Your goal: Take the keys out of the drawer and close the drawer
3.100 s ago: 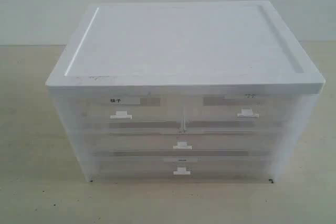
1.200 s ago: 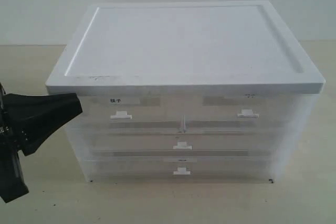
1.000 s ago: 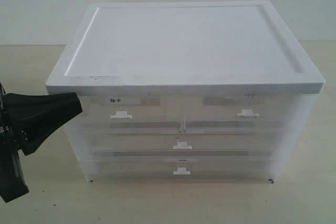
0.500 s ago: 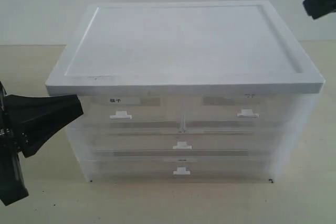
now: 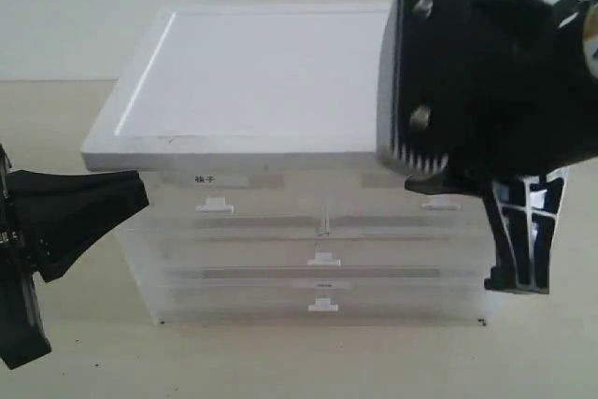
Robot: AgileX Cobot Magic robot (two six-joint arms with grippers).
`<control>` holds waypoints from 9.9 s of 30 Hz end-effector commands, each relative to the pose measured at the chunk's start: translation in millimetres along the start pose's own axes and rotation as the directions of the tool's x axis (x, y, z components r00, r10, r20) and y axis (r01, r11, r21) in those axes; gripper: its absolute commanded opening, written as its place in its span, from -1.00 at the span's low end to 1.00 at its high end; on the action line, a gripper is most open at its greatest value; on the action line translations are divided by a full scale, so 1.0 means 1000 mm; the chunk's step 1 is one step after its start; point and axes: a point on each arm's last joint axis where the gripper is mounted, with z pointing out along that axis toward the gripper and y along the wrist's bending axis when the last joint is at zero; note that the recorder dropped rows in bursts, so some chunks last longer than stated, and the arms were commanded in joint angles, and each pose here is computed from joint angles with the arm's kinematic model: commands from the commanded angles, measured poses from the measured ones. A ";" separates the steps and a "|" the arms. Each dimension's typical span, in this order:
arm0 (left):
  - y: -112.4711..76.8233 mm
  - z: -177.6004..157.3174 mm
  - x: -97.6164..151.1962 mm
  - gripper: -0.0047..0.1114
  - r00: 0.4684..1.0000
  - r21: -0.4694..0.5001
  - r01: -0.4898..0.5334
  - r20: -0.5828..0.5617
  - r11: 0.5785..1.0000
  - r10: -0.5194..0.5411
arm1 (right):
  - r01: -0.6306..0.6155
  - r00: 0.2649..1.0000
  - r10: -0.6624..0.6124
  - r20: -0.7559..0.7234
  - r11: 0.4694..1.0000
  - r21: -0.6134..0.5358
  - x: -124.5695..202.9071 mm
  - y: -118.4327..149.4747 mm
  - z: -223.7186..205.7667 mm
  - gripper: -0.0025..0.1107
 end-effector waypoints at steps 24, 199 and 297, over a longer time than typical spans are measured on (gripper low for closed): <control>-0.001 0.001 0.000 -0.84 1.000 0.012 -0.009 0.005 1.000 0.009 | 0.280 0.949 -0.223 -0.221 0.919 0.276 0.021 0.071 0.030 -0.49; -0.007 0.000 0.003 -0.84 0.999 0.075 -0.023 -0.028 0.997 0.026 | 0.215 0.976 -0.186 -0.109 0.827 0.519 0.039 0.070 0.068 -0.34; -0.007 0.000 0.003 -0.84 0.999 0.074 -0.020 -0.028 0.997 0.022 | 0.211 0.955 -0.067 -0.289 0.839 0.502 0.046 0.111 0.054 -0.96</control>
